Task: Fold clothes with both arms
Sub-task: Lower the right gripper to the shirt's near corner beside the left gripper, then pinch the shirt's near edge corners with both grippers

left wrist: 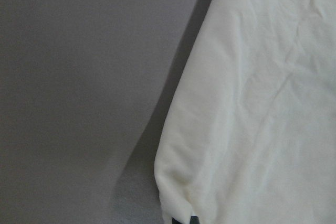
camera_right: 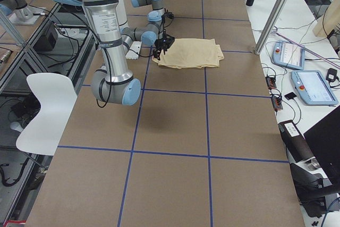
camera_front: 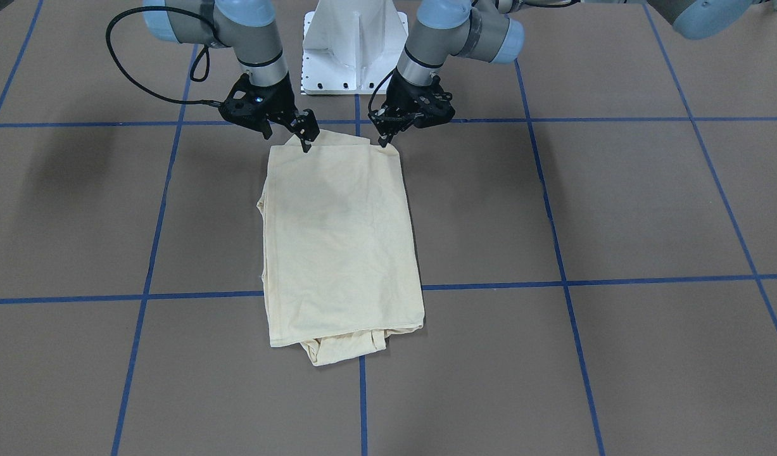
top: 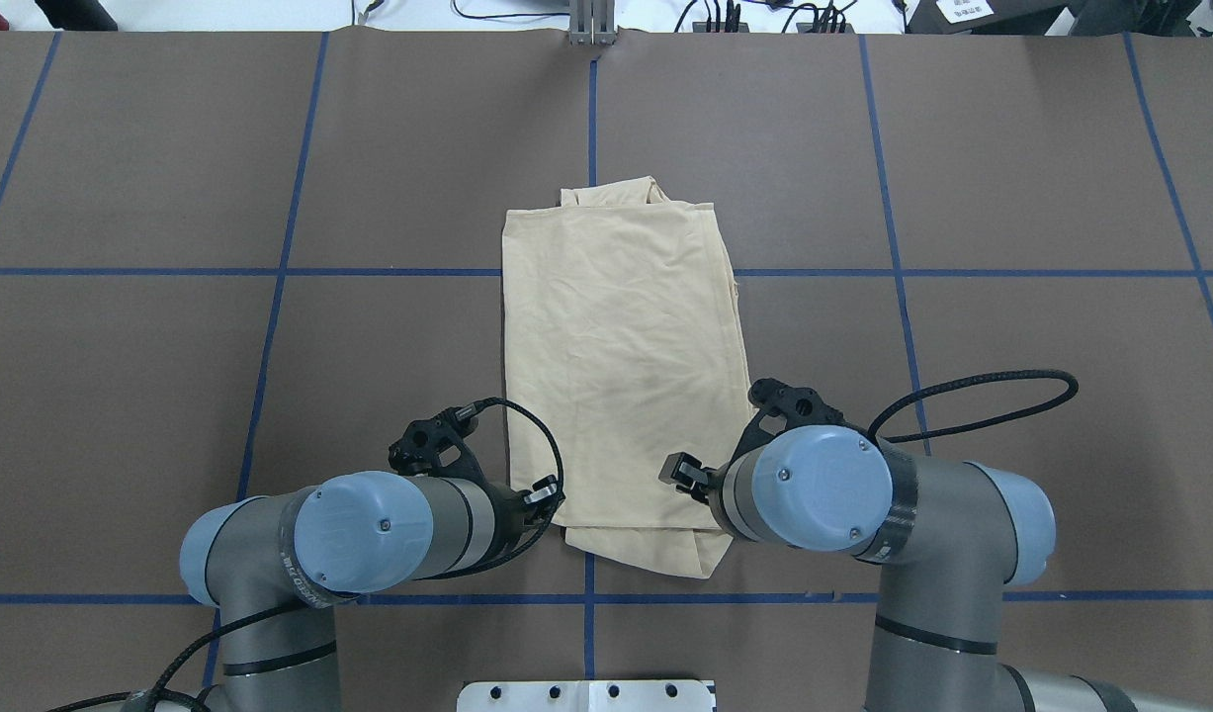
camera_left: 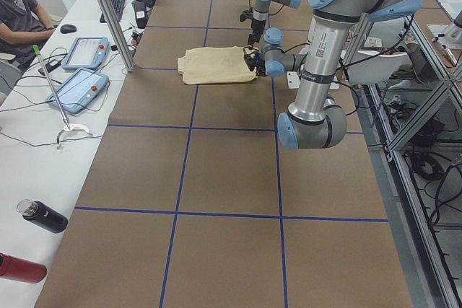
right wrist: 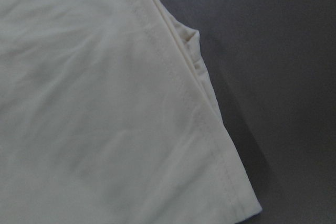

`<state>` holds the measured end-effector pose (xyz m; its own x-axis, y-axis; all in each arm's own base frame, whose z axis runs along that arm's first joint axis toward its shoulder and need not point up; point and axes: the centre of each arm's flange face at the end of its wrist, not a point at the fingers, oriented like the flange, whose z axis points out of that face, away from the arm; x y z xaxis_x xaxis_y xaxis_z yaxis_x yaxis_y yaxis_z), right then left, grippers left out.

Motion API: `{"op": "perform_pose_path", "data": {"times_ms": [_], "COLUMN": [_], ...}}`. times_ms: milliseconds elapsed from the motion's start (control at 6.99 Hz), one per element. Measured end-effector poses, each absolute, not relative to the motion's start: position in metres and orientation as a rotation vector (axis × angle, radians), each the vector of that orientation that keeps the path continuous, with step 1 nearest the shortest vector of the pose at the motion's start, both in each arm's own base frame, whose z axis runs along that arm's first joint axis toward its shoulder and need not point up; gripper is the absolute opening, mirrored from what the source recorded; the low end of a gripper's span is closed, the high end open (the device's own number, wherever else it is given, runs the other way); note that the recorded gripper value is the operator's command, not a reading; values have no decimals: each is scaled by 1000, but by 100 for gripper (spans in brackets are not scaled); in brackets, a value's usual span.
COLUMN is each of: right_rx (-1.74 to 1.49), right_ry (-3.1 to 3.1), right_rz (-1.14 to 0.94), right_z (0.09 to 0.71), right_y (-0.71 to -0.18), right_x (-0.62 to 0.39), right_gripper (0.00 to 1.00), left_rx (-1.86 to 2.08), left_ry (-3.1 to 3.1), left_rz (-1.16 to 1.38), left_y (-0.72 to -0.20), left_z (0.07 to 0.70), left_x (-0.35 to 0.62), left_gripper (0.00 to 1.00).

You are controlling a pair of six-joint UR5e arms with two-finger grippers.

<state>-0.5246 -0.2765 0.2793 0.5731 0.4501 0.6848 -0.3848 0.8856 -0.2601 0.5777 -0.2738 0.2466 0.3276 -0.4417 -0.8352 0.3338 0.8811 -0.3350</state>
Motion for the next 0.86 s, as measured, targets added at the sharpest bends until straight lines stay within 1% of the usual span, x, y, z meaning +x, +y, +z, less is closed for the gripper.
{"op": "perform_pose_path", "data": {"times_ms": [286,859], "right_rx": [-105,-109], "right_ry": [-817,-781], "right_rz": [472,471], "right_z": [279,293], "right_y": [-260,-259], "right_x": [-538,-550], "right_gripper": [100,100], "left_rx": [-109,-111], "left_ry": [1129,1154], "left_rz": [-508,-504], "left_y": [-273,-273], "left_z": [246,234], "left_x": [578,573], "left_gripper": [0,0]}}
